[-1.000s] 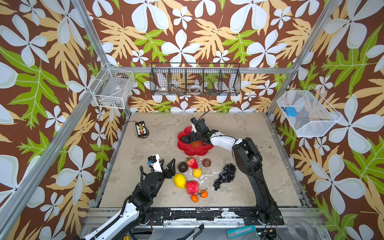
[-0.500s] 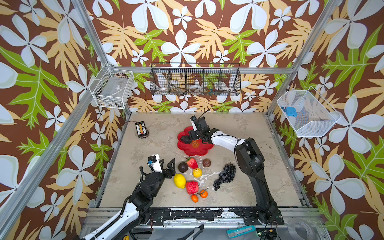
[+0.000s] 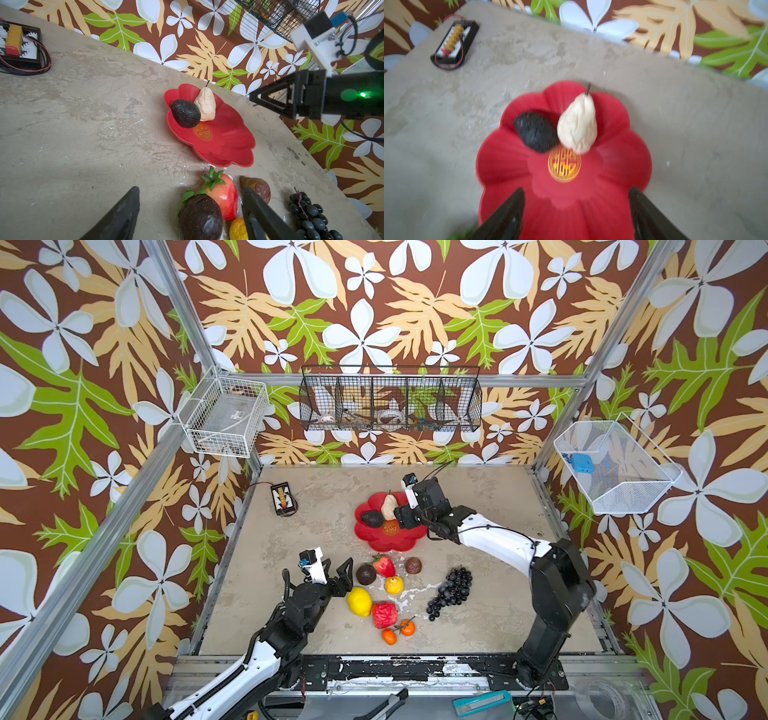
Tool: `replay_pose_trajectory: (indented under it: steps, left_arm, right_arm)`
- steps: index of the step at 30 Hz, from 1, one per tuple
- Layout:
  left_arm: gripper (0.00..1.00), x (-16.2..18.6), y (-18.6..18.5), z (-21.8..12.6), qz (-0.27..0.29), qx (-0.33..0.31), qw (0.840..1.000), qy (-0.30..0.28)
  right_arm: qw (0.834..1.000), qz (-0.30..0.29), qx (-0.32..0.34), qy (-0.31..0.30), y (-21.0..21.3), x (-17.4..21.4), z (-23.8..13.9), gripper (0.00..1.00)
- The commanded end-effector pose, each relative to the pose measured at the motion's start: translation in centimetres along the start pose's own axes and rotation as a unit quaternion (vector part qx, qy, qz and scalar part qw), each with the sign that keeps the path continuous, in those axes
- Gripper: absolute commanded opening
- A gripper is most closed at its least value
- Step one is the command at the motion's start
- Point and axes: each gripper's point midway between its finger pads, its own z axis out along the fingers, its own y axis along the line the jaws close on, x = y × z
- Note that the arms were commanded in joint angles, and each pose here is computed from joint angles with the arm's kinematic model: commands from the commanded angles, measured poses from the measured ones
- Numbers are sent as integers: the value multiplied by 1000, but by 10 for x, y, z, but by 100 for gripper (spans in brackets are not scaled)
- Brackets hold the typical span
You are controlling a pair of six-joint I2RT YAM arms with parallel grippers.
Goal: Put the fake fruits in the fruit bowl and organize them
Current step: 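Release the pear and move the right gripper to the small yellow fruit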
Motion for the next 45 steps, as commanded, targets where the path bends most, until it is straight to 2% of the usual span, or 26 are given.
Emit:
replay_pose_trajectory:
  steps: [1,7,13,21,29,37,40,45]
  left_arm:
    - [78,-8,-5,-2,-10,13,1000,-18]
    - [78,-8,-4,-2,-12,12,1000,-18]
    - [78,-7,-5,-1,-12,13,1000,-15]
    - [78,-9,-3,-3,-12,9,1000,-19]
    - [78,-11,-2,-4,-13,7,1000,-24]
    - [78,-10,-2,-4,-13,6,1000,-23]
    - [78,-11,-2,-4,-12,6,1000,-24]
    - [79,-10,-1,-4,-11,5,1000,-23]
  right_arm:
    - [999,29,1,17,3,28,-21,77]
    - [996,69,-3,62,14,82,-41,76]
    - [992,81,5,95,27,121,-34,76]
    - [992,68,5,110,42,141,-29,76]
    - [993,46,-23,105,73,149,-48,73]
    - [994,21,-40,104,105,148,-52,62]
    - [993,11,-26,118,105,152,-43,48]
    - [992,3,-27,119,112,151,-38,33]
